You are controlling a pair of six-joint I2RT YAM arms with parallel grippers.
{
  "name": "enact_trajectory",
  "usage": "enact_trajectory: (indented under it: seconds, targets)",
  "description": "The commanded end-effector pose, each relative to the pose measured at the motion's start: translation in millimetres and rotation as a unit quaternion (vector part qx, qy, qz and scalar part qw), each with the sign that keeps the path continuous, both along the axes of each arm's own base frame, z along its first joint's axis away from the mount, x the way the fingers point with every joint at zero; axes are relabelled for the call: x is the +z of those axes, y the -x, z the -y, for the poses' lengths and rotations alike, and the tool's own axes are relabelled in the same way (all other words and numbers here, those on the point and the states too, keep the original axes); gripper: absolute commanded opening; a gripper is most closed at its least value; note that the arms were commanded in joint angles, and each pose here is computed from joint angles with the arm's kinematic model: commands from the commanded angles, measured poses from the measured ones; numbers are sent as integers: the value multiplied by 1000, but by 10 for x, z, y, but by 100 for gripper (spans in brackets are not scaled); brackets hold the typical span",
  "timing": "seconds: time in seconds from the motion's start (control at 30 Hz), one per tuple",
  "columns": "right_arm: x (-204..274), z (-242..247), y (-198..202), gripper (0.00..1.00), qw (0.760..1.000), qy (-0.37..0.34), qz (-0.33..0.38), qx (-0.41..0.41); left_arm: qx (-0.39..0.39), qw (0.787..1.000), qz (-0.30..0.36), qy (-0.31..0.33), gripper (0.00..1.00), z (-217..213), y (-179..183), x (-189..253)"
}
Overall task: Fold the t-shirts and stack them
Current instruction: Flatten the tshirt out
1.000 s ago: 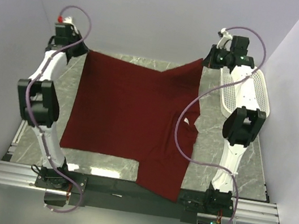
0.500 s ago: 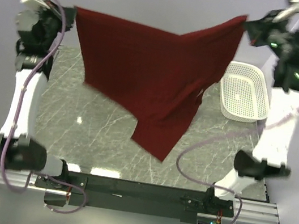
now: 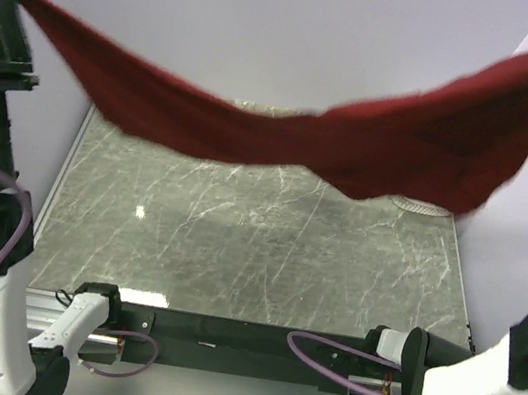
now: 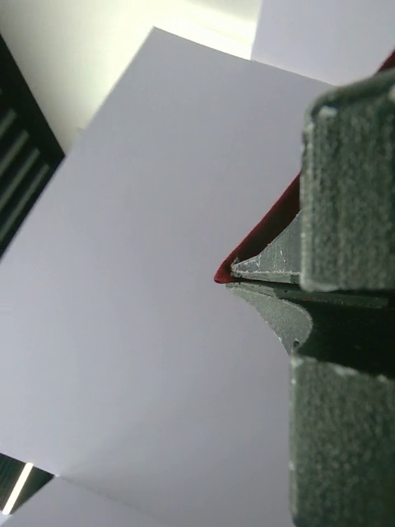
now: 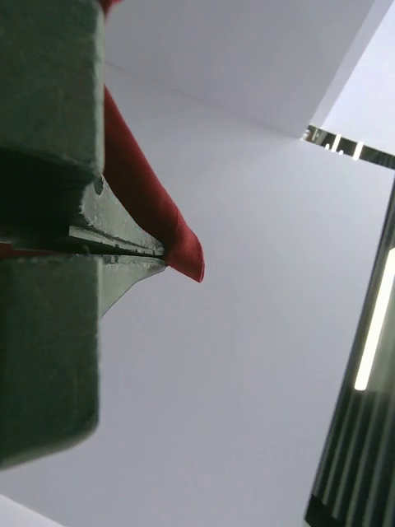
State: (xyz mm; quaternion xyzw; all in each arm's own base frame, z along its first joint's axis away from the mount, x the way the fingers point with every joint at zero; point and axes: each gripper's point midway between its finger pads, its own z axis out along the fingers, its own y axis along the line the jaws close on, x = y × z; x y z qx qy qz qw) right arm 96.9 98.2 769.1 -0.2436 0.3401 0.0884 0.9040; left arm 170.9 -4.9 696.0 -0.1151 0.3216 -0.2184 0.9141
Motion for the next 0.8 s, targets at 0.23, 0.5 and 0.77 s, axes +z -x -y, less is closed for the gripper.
enact_trajectory:
  seconds: [0.23, 0.5, 0.77]
  targets:
    - [-589, 433, -1193, 0, 986, -57, -157, -17, 38, 995, -89, 15, 0, -134, -420, -492]
    - [-2133, 688, -2653, 0, 942, -65, -326, 31, 49, 951, -304, -16, 0, -173, -1922, -2343]
    - [-4012, 147, -3701, 0, 885, -10, -462, 60, 40, 903, -423, -67, 0, -153, -3013, -3874]
